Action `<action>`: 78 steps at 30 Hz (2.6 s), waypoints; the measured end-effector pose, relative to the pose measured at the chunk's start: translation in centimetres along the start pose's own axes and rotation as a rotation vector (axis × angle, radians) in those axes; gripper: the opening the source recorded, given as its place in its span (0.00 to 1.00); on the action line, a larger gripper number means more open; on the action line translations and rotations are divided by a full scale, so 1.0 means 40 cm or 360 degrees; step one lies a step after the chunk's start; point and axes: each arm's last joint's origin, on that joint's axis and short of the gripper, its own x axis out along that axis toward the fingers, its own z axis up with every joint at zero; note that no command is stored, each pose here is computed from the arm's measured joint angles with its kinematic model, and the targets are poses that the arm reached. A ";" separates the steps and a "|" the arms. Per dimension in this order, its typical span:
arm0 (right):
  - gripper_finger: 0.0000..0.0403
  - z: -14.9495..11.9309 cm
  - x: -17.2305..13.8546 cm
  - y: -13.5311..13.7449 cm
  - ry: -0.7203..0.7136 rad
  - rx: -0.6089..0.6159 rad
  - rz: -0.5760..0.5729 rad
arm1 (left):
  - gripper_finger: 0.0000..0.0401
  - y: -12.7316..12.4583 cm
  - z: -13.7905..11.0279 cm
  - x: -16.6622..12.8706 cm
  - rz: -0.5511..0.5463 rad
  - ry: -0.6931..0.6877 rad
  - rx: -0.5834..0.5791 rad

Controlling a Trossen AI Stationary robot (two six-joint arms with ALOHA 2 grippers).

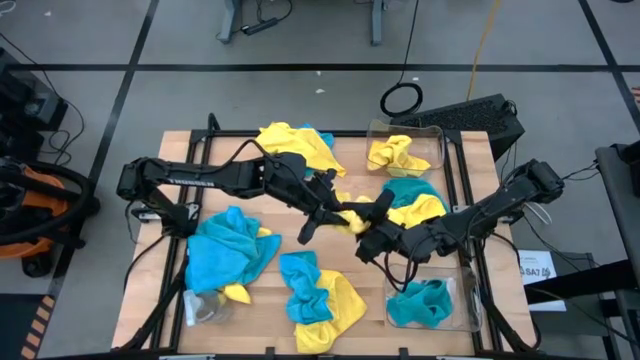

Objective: Sort microfiber towel by color & place in baskets
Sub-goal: Put the yellow microfiber cloth into the top transparent bin

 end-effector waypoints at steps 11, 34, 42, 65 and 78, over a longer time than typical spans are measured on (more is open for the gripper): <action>0.02 0.007 -0.016 0.006 -0.0002 -0.0058 0.0010 | 0.45 -0.015 0.004 0.004 -0.0029 -0.0023 0.0062; 0.01 -0.125 0.037 -0.164 0.0358 0.0162 -0.0216 | 0.64 -0.037 -0.032 -0.162 0.0766 0.0572 -0.0003; 0.01 -0.270 0.077 -0.247 0.0720 0.0238 -0.0308 | 0.64 -0.056 -0.091 -0.149 0.0761 0.0770 -0.0047; 0.02 -0.634 0.128 -0.301 0.1570 0.0859 -0.0172 | 0.64 -0.108 -0.256 -0.111 0.0760 0.1069 -0.0206; 0.02 -0.760 0.162 -0.227 0.2039 0.1094 0.0055 | 0.64 -0.168 -0.262 -0.099 0.0736 0.1061 -0.0136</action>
